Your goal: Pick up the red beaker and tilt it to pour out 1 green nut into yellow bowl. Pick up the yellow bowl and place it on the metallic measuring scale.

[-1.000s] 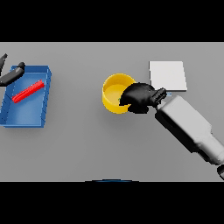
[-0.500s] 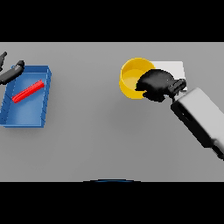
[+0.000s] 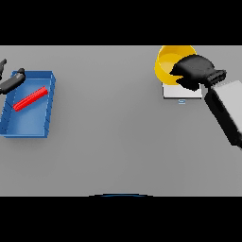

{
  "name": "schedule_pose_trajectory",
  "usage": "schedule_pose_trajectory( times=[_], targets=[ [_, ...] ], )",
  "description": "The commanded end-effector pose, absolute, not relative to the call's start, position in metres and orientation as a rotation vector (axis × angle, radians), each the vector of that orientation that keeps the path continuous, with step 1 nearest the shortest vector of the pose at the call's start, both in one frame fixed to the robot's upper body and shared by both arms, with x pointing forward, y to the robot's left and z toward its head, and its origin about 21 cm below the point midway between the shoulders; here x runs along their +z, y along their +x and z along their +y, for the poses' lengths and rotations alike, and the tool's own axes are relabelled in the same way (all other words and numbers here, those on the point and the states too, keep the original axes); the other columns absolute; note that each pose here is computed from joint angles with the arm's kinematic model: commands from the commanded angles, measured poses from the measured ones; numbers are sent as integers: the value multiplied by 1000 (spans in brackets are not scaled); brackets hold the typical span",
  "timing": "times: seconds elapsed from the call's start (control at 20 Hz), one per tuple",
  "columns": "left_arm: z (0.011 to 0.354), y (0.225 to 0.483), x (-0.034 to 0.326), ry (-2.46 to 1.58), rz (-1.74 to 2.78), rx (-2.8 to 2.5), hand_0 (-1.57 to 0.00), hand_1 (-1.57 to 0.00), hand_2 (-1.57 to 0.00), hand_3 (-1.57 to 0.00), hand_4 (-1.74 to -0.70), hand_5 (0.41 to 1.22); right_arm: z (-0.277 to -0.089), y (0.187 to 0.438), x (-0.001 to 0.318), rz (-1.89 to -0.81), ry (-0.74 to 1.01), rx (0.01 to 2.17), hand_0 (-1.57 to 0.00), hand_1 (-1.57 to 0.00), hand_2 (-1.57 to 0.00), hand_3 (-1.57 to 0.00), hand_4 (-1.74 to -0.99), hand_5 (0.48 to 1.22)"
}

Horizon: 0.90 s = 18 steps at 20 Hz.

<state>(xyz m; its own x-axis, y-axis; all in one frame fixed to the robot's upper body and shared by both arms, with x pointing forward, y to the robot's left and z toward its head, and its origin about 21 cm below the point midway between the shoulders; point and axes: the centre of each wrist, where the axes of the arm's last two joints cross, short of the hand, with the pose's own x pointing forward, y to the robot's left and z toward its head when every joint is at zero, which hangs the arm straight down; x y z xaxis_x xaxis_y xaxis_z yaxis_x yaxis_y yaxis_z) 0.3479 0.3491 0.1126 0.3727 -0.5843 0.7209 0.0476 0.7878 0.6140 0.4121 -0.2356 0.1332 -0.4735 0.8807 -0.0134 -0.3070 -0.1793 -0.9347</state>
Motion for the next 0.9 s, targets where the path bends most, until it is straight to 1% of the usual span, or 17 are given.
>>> schedule_pose_trajectory(
  times=[0.0, 0.1, 0.2, 0.3, 0.35, 0.45, 0.5, 0.55, 0.6, 0.7, 0.85],
  targets=[
    [349, 348, 117, 555, -1130, -431, 1, 1, 1, 1, -853, 761, -240, 415, 129, -1198, -754, 1753, -1569, -1571, -1551, -1154, -1741, 1221],
    [349, 348, 117, 543, -1112, -420, 1, 1, 1, 1, -858, 768, -250, 422, 126, -1180, -763, 1715, -1570, -1571, -1533, -1159, -1741, 1221],
    [349, 348, 118, 550, -1106, -414, 1, 1, 1, 1, -865, 779, -255, 425, 114, -1164, -753, 1698, -1570, -1571, -1500, -1181, -1741, 1221],
    [342, 355, 115, 551, -1092, -421, 1, 1, 1, 1, -864, 789, -259, 429, 105, -1159, -754, 1678, -1570, -1571, -1450, -1240, -1741, 1221],
    [345, 352, 111, 556, -1089, -423, 1, 1, 1, 1, -863, 797, -260, 430, 103, -1157, -754, 1673, -1571, -1571, -1428, -1290, -1741, 1221],
    [345, 353, 116, 568, -1097, -425, 1, 1, 1, 1, -858, 804, -267, 432, 97, -1138, -744, 1661, -1571, -1571, -1398, -1342, -1741, 1221],
    [342, 352, 117, 564, -1104, -428, 1, 1, 1, 1, -859, 807, -268, 433, 96, -1120, -740, 1654, -1571, -1571, -1390, -1361, -1741, 1221],
    [346, 351, 117, 567, -1097, -430, 1, 1, 1, 1, -858, 809, -270, 432, 91, -1118, -733, 1654, -1571, -1571, -1386, -1374, -1741, 1221],
    [345, 352, 113, 570, -1083, -431, 1, 1, 1, 1, -854, 807, -267, 433, 87, -1115, -734, 1645, -1571, -1571, -1382, -1384, -1741, 1221],
    [344, 350, 115, 559, -1102, -433, 1, 1, 1, 1, -849, 799, -271, 433, 85, -1109, -729, 1645, -1571, -1571, -1382, -1402, -1741, 1221],
    [344, 349, 114, 554, -1096, -437, 1, 1, 1, 1, -844, 783, -272, 434, 82, -1091, -723, 1641, -1571, -1571, -1374, -1448, -1741, 1221]
  ],
)
